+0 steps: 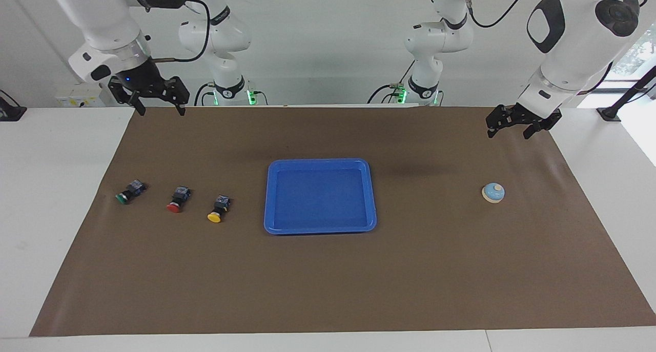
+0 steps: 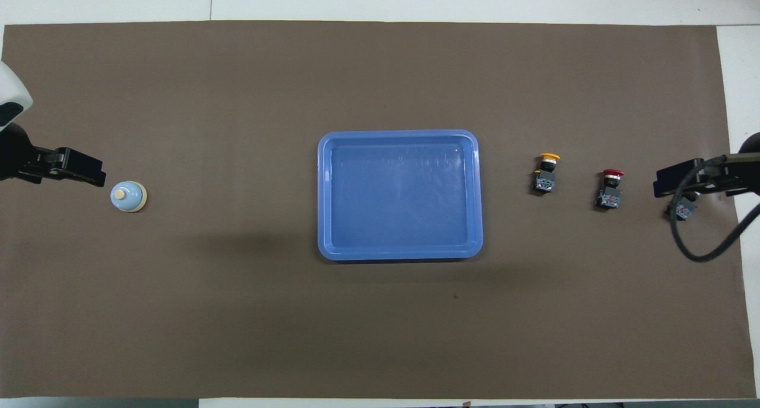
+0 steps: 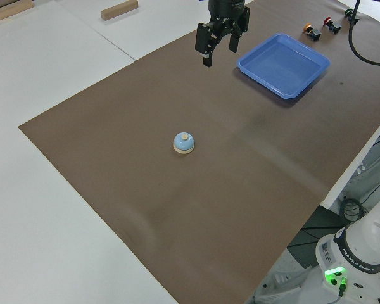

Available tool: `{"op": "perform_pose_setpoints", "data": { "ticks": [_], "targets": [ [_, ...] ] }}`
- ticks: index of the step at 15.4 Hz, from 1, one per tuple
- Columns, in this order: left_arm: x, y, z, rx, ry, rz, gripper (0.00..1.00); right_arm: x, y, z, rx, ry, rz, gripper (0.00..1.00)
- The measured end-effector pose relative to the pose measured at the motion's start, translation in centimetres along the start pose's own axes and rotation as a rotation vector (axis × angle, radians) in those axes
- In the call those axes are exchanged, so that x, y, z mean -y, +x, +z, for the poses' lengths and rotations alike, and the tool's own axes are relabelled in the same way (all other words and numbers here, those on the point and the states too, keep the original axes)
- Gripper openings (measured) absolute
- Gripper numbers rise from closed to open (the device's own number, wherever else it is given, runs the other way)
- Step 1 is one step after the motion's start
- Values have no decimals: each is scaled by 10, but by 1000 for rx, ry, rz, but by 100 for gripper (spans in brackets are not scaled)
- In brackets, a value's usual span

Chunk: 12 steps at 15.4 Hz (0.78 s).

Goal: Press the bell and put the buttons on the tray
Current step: 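Grasp the yellow-capped button with the right gripper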

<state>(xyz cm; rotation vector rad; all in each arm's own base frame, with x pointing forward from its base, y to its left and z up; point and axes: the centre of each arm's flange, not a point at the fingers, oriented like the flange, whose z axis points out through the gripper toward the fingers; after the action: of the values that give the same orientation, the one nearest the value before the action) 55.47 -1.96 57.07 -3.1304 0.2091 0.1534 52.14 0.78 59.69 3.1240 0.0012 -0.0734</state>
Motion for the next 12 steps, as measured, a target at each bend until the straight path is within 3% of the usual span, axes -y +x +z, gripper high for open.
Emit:
{"op": "perform_pose_setpoints", "data": {
  "ticks": [4, 9, 12],
  "targets": [
    [0, -2, 1, 14, -1, -1, 100, 43, 4, 79, -31, 0, 33, 100],
    [0, -2, 1, 16, -2, -1, 100, 56, 49, 186, -32, 4, 67, 100],
    [0, -2, 0, 13, -1, -1, 100, 63, 65, 227, -37, 6, 73, 100]
  ]
}}
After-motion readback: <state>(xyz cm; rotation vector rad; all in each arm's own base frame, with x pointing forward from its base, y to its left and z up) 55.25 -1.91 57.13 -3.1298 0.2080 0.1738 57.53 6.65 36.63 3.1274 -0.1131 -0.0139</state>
